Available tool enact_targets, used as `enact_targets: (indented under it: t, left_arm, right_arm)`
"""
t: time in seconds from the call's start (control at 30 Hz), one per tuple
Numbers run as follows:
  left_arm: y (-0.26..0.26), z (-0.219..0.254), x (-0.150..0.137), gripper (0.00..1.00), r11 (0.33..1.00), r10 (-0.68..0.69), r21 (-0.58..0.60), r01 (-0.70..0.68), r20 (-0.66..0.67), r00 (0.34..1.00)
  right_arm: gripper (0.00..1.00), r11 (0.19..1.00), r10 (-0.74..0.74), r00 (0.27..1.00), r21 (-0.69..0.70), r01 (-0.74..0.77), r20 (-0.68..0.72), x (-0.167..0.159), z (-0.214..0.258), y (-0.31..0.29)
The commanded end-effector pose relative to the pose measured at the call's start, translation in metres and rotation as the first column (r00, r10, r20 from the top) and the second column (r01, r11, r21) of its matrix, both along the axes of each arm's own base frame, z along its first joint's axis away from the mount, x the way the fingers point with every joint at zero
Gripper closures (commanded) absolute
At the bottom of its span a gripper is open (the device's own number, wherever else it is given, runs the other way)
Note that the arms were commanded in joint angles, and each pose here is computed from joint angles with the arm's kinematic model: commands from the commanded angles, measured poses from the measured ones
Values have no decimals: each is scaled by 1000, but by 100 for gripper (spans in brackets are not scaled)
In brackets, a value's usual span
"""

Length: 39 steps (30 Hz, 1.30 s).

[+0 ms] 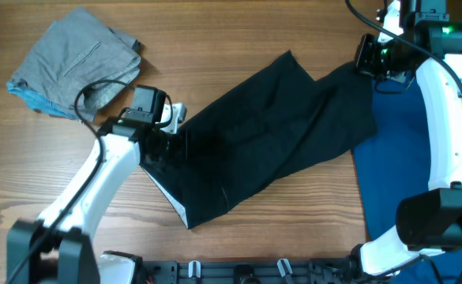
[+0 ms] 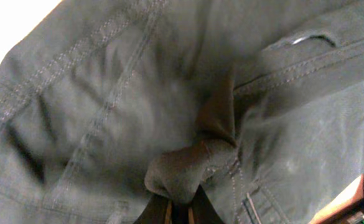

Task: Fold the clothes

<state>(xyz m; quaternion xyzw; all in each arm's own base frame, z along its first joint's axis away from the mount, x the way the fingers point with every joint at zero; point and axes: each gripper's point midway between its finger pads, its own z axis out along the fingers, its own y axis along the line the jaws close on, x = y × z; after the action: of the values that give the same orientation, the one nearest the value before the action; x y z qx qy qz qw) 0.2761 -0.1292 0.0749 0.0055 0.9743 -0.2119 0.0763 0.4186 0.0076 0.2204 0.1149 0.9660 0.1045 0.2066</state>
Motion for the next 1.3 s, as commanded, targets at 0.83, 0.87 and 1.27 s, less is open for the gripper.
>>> enact_targets:
  t: [0.83, 0.87, 1.27]
  left_arm:
    - [97, -59, -19, 62, 796, 441, 409, -446, 114, 890]
    - [96, -58, -15, 46, 798, 441, 397, -453, 127, 888]
    - [34, 1, 10, 96, 963, 215, 142, -229, 107, 971]
  right_arm:
    - [40, 961, 276, 959, -44, -274, 60, 89, -111, 46]
    - [35, 963, 268, 962, -49, -265, 59, 89, -110, 43]
    - [96, 999, 46, 934, 2, -49, -354, -2, -139, -3]
